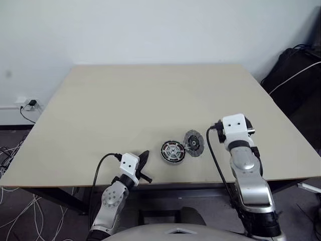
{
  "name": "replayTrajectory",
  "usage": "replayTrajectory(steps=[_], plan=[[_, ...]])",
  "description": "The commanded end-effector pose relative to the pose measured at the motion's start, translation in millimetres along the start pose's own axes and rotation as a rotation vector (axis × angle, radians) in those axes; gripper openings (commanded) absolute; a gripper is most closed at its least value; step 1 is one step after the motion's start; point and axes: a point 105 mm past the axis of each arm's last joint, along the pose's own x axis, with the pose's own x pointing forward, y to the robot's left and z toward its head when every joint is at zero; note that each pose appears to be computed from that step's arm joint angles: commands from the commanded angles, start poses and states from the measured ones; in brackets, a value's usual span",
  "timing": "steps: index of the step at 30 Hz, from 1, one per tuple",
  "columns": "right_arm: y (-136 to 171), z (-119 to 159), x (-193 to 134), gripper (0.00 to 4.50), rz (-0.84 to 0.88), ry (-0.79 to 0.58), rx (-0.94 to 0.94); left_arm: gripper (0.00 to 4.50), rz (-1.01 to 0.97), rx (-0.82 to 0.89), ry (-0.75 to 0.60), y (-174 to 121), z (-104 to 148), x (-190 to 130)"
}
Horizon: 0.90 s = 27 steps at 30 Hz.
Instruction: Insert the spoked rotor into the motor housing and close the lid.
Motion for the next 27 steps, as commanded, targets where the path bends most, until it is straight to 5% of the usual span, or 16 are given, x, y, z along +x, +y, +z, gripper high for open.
replayTrajectory(steps=[1, 9, 17, 27], plan=[[13.5, 0.4, -6.1, 3.67, 0.096, 0.026, -0.018, 0.0, -0.006, 0.008, -0.035, 0.4, 7.7, 1.7], [47.0, 24.5, -11.2, 3.67, 0.277, -0.085, 0.136, 0.0, -0.003, 0.003, -0.036, -3.0, 8.4, 1.5], [87.8, 48.3, -37.2, 3.67, 0.675, -0.125, 0.333, 0.0, 0.017, 0.007, -0.033, 1.0, 8.6, -0.3], [111.9, 44.0, -27.7, 3.67, 0.708, -0.074, 0.374, 0.0, 0.027, 0.016, -0.04, 2.7, 12.2, 0.0]])
